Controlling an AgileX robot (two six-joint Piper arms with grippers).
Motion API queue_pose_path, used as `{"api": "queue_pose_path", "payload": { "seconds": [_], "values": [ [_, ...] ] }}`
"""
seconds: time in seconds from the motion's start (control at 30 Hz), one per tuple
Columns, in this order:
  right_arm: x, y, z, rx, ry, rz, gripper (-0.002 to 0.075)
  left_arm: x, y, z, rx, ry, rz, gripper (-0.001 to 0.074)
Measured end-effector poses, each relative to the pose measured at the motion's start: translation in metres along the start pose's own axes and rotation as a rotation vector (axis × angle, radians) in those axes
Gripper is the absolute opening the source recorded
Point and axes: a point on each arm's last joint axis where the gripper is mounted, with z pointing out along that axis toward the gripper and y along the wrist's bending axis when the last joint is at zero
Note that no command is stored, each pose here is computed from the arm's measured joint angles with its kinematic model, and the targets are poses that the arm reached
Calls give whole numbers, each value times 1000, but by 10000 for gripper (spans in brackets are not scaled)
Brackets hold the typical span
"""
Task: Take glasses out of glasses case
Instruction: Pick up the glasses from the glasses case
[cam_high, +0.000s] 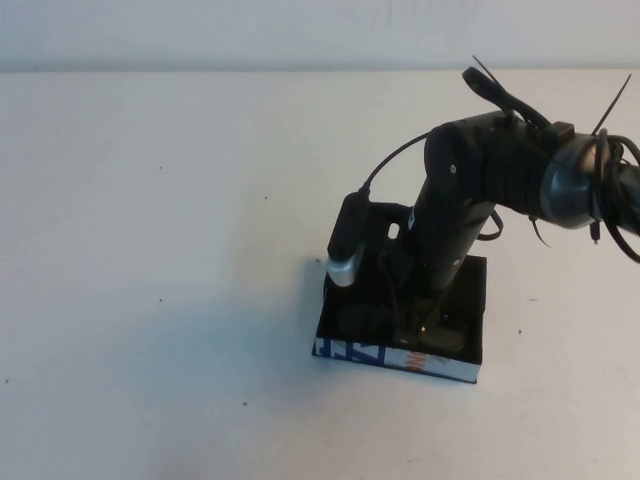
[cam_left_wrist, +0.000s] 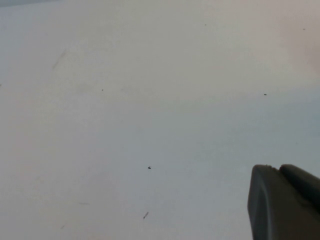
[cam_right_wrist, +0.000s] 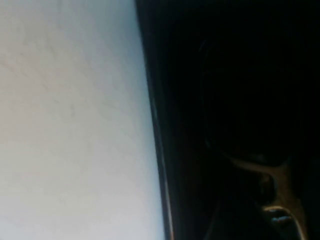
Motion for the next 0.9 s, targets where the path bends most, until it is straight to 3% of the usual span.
{"api": "queue_pose_path", "payload": {
  "seconds": [0.27,0.67,0.77,0.9],
  "values": [
    [-6,-5,-7,30,-19,-11,365,0,0,0,0,0,0,-4],
    [-7,-7,-2,24,-15,-9,368,0,0,0,0,0,0,-4],
    [-8,-10,0,37,-16,-11,327,0,0,0,0,0,0,-4],
    [-8,-12,-2,41,-18,-6,174,0,0,0,0,0,0,-4]
  ]
}}
